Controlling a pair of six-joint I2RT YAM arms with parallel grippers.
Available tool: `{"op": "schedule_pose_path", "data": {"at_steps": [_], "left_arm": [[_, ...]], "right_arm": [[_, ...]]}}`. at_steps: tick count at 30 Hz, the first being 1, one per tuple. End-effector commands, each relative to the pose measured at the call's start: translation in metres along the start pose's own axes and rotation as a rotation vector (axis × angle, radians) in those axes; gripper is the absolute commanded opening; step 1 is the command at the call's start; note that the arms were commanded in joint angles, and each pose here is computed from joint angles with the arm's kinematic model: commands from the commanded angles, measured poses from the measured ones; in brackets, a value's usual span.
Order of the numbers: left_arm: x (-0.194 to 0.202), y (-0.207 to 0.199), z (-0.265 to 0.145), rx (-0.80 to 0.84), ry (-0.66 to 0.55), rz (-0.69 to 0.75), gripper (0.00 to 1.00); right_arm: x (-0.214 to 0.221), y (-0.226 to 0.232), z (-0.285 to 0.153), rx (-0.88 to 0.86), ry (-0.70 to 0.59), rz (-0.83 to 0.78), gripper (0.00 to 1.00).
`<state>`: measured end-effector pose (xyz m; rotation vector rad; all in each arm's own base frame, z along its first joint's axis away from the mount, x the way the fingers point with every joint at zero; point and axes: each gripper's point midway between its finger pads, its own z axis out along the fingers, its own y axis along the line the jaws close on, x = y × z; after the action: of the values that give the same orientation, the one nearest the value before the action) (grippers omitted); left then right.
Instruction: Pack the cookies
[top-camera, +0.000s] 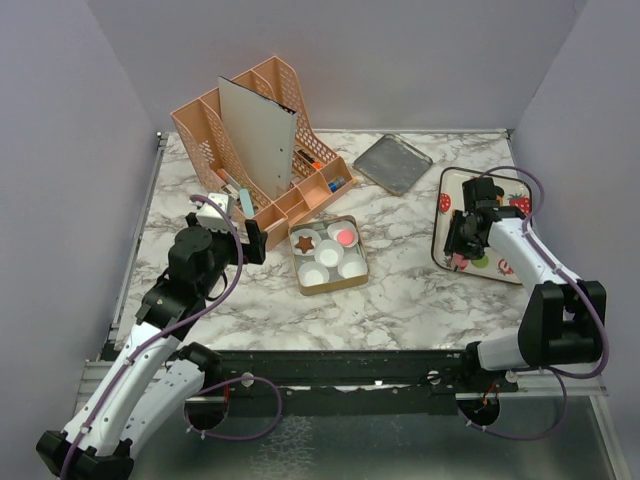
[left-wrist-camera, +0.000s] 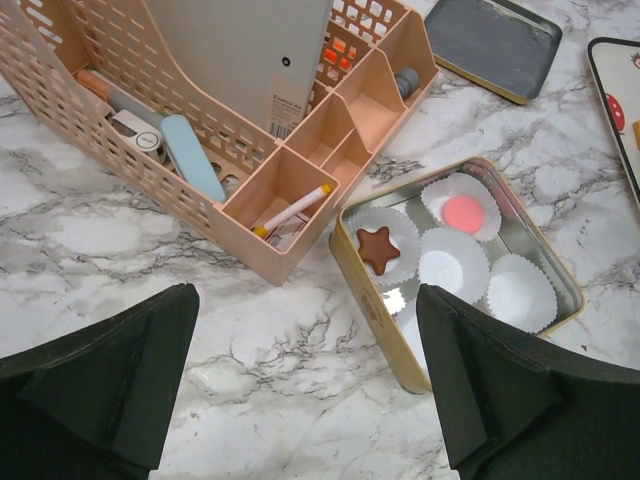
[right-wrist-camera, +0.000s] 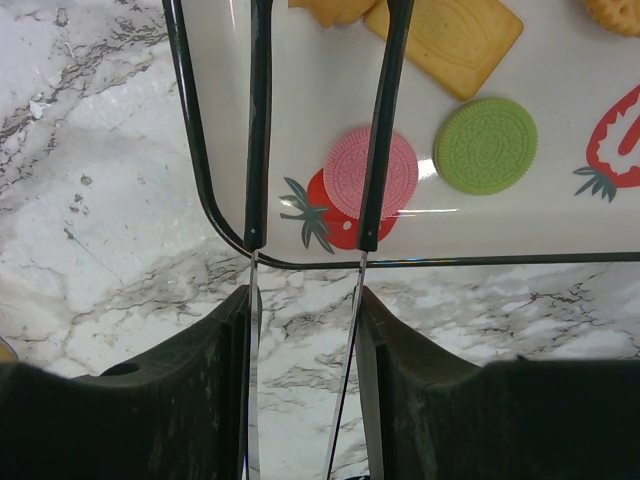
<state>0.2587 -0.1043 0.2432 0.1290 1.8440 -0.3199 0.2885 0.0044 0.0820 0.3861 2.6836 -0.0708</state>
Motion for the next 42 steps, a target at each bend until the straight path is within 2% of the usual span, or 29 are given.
{"op": "schedule_pose_path", "data": {"at_steps": [1, 19, 32, 42], "left_arm": [[-0.001, -0.004, 0.000, 0.023, -0.014, 0.011, 0.99], [0.001, -0.004, 0.002, 0.025, -0.008, 0.011, 0.99], [0.000, -0.004, 0.002, 0.024, -0.008, 0.011, 0.99], [0.002, -0.003, 0.004, 0.018, -0.001, 0.015, 0.99]], "right_arm": [[-0.005, -0.001, 0.000, 0.003, 0.005, -0.021, 0.43], [0.002, 0.000, 0.004, 0.064, 0.038, -0.089, 0.47], [-0.007, 0.000, -0.012, 0.065, -0.024, -0.087, 0.30], [-0.012, 0.024, -0.040, -0.052, -0.092, -0.137, 0.27]]}}
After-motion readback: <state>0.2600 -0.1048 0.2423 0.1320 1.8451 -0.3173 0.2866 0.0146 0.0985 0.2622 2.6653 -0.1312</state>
